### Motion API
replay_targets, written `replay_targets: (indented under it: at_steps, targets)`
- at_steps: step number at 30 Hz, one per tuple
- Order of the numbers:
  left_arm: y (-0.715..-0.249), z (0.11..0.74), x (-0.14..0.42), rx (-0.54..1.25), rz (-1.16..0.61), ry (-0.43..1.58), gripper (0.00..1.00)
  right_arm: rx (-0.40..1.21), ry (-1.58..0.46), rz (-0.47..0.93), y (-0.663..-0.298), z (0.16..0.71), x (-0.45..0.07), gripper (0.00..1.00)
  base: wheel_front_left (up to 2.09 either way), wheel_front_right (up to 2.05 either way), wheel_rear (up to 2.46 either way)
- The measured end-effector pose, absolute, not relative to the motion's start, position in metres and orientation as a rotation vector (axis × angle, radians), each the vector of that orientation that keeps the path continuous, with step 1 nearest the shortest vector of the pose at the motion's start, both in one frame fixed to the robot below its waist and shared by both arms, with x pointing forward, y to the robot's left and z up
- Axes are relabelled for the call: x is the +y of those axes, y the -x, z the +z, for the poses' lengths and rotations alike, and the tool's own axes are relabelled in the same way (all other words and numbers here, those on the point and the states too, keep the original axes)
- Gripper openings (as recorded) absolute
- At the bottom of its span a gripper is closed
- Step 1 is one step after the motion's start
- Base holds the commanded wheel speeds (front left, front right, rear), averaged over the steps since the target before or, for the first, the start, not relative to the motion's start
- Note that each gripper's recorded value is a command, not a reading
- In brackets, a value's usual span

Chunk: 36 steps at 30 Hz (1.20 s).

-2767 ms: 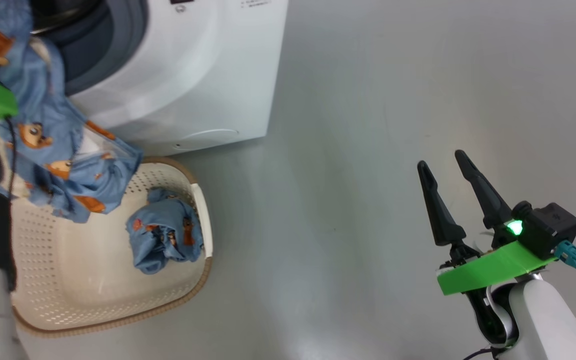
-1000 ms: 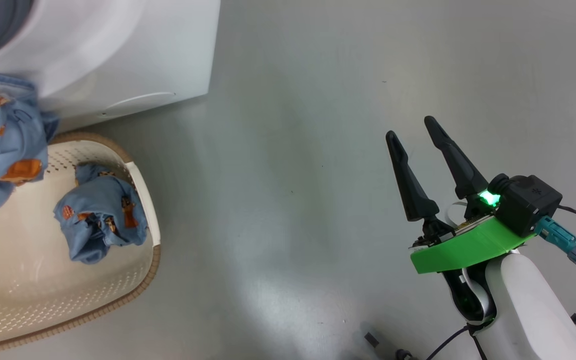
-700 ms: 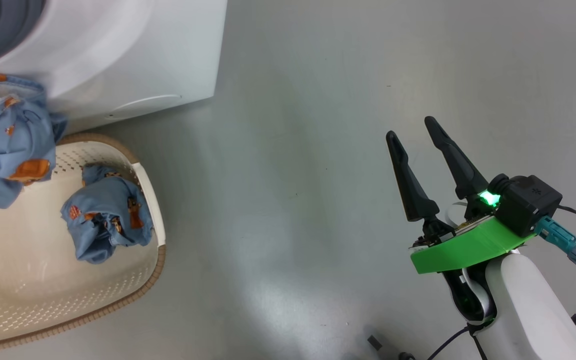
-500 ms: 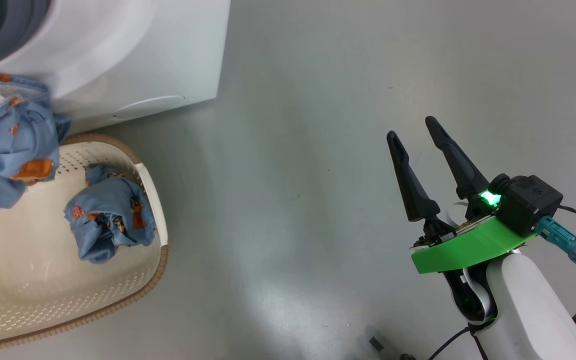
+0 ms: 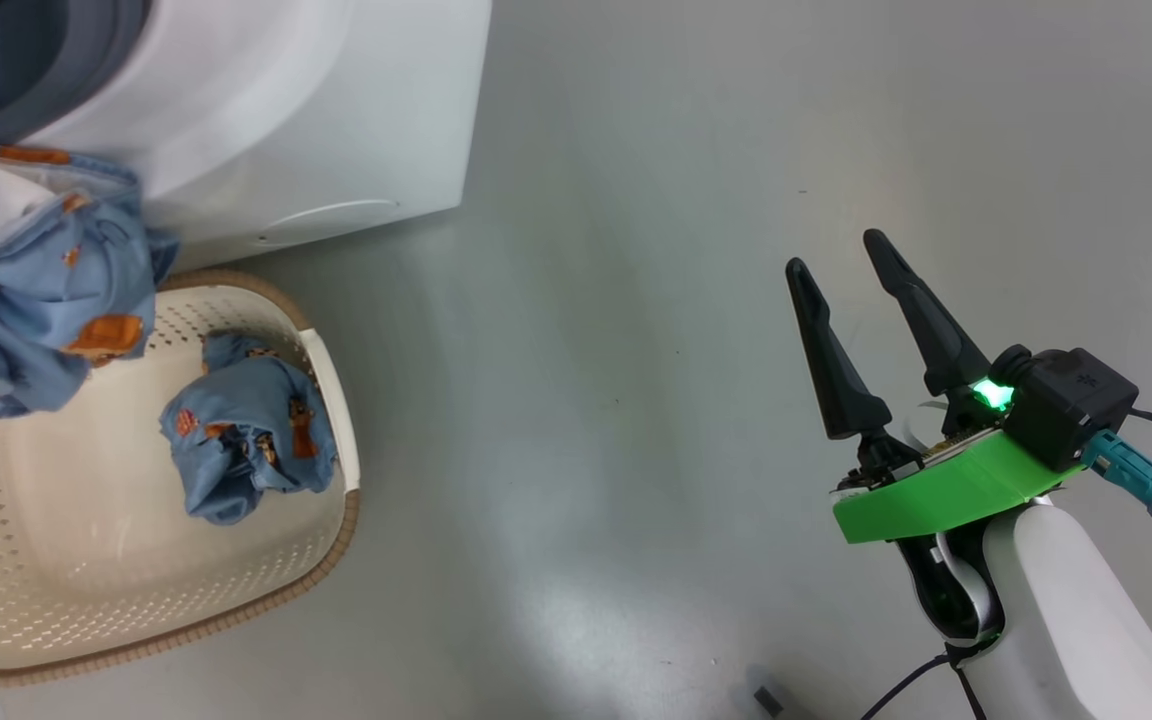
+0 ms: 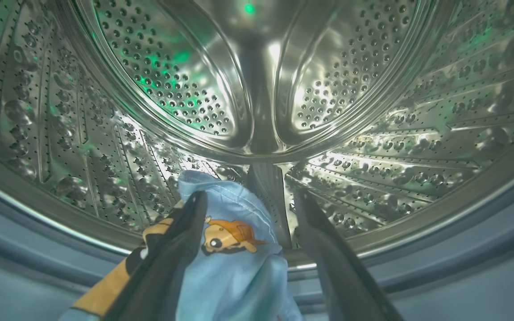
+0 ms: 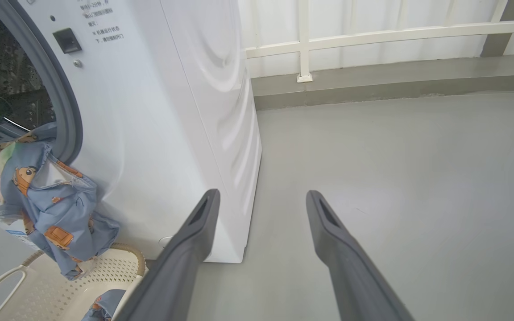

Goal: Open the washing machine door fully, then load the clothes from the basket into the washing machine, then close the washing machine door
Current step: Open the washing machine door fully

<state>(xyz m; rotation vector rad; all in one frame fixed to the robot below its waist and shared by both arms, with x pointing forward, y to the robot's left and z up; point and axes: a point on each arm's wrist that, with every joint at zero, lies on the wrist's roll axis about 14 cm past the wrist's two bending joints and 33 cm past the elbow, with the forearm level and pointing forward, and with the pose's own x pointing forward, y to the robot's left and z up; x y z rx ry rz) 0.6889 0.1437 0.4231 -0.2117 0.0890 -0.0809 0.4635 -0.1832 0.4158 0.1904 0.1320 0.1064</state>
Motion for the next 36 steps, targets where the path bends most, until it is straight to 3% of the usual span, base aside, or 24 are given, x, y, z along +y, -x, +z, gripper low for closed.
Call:
replay_targets:
  at_steps: [18, 36]
  targets:
    - [-0.634, 0.429, 0.154, 0.024, -0.064, 0.233, 1.00, 0.097, -0.183, 0.125, -0.466, 0.429, -0.182, 1.00, 0.00, 0.00, 0.00]
    - [-0.549, 0.419, 0.173, 0.043, -0.029, 0.228, 1.00, 0.084, -0.175, 0.153, -0.455, 0.439, -0.177, 1.00, 0.00, 0.00, 0.00]
